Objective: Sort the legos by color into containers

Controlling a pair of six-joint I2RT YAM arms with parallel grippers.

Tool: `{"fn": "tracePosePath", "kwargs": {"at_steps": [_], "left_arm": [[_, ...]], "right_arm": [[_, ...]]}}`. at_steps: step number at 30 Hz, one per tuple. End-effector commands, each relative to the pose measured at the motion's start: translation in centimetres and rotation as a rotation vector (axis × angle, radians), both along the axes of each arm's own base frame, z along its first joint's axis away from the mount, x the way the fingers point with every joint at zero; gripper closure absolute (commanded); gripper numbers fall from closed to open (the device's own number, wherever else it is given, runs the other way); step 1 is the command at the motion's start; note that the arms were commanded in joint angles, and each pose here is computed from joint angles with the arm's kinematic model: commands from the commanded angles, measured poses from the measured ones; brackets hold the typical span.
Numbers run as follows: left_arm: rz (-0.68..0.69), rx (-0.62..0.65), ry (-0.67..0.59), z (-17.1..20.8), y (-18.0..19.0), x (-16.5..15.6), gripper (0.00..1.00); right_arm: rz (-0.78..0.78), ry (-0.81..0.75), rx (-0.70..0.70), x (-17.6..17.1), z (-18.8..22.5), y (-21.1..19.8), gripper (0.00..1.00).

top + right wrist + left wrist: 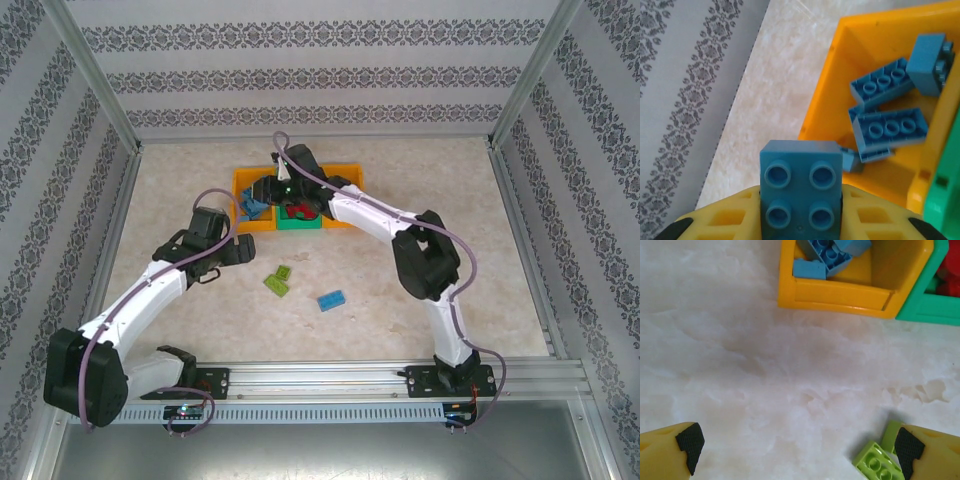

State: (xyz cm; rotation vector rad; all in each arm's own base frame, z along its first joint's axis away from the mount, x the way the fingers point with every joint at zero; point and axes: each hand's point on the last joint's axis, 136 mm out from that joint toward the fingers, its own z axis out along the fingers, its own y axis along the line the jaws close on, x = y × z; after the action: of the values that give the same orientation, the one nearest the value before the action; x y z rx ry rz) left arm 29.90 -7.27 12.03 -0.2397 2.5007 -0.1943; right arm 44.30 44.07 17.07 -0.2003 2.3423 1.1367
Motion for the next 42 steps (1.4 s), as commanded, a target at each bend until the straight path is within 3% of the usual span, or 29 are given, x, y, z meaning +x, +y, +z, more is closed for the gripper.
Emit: {"fn": "tracePosePath", "kwargs": {"at_steps": [1,8,11,13,15,21,26,33,42], "left_arm": [[-0.041,-0.024,0.008,-0.2,-0.7,-1.2,0.00],[-0.081,-0.052,0.012,-1.1,-2.2,-2.4,0.00],[-0.125,-0.047,0.005,-1.4,-3.4,-2.8,0.00],[-0.171,-0.021,0.012,-1.9,-4.4,-3.3,0.00],[-0.220,0.002,0.016,-2.4,-5.6,-3.8,0.00],[-0.400,0.079,0.024,-4.1,-9.2,-5.3,0.00],[-0.498,0.178,0.041,-5.4,-9.6,-5.6,0.00],[-0.556,0.207,0.084,-6.4,-10.7,-5.1,0.00],[-0.605,0.214,0.134,-7.8,-11.7,-5.0,0.00]], "right_arm": [[-0.014,0.032,0.026,1.7,-0.3,0.6,0.72],[-0.083,0.105,0.073,4.8,-2.9,0.6,0.66],[-0.074,0.103,0.075,5.3,-2.9,1.1,0.58],[-0.074,0.108,0.076,5.3,-3.0,1.1,0.45],[-0.075,0.112,0.078,5.2,-3.0,1.0,0.42],[-0.048,0.091,0.110,4.1,-0.4,0.8,0.32],[0.001,0.051,0.120,2.4,2.5,0.0,0.25],[-0.035,0.045,0.095,1.0,3.4,-4.7,0.23],[-0.164,0.059,0.020,-0.1,1.9,-14.7,0.20]]}}
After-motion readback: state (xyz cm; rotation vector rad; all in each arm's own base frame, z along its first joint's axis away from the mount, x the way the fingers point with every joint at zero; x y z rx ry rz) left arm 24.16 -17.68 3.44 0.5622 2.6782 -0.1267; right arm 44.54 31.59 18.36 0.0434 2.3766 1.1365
